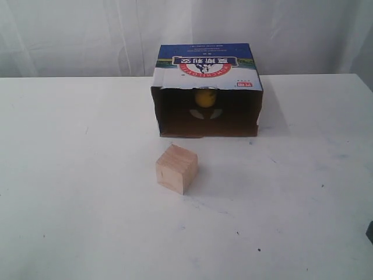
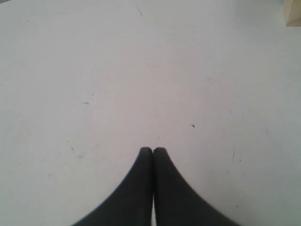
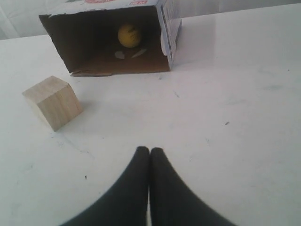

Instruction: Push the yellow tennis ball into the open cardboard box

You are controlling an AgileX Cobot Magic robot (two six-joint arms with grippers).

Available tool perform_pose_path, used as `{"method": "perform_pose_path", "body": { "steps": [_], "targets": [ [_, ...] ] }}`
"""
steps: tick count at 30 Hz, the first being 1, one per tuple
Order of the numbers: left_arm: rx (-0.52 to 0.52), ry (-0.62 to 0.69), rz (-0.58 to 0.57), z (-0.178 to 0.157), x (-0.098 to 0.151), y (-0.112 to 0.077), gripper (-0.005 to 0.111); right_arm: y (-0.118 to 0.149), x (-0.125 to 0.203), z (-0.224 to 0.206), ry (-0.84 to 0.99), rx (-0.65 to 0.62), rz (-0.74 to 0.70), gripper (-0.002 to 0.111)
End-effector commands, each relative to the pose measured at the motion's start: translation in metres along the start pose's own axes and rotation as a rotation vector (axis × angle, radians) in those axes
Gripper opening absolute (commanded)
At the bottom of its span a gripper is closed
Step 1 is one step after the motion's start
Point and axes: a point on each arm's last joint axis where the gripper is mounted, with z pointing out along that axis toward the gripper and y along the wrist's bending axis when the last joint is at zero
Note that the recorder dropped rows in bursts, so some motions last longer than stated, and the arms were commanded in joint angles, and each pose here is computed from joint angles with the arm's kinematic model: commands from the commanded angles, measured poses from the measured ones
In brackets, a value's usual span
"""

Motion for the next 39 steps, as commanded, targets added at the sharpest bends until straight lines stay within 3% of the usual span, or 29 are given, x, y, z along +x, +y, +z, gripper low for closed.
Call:
{"method": "perform_pose_path", "body": {
  "steps": [1, 8, 26, 31, 39],
  "targets": [
    [0.003, 0.009, 0.007, 0.0003, 0.002, -0.0003, 0.0, -0.0021, 0.0001, -0.002, -0.031, 0.018, -0.044, 0.0],
    [0.003, 0.009, 0.007, 0.0003, 0.002, -0.0003, 0.0, -0.0065, -0.0014, -0.0023, -0.042, 0.07, -0.19, 0.0],
    [0.003, 0.009, 0.007, 0.0003, 0.002, -0.0003, 0.0, -0.0059, -0.0011, -0.0023, -0.041, 0.062, -0.138, 0.0],
    [0.003, 0.009, 0.007, 0.0003, 0.002, -0.0003, 0.0, -0.0037, -0.0007, -0.0022, -0.034, 0.042, -0.347, 0.0],
    [0.003, 0.009, 0.007, 0.0003, 0.002, -0.0003, 0.0, -0.0023, -0.0002, -0.0021, -0.031, 0.025, -0.321, 0.0]
  ]
}}
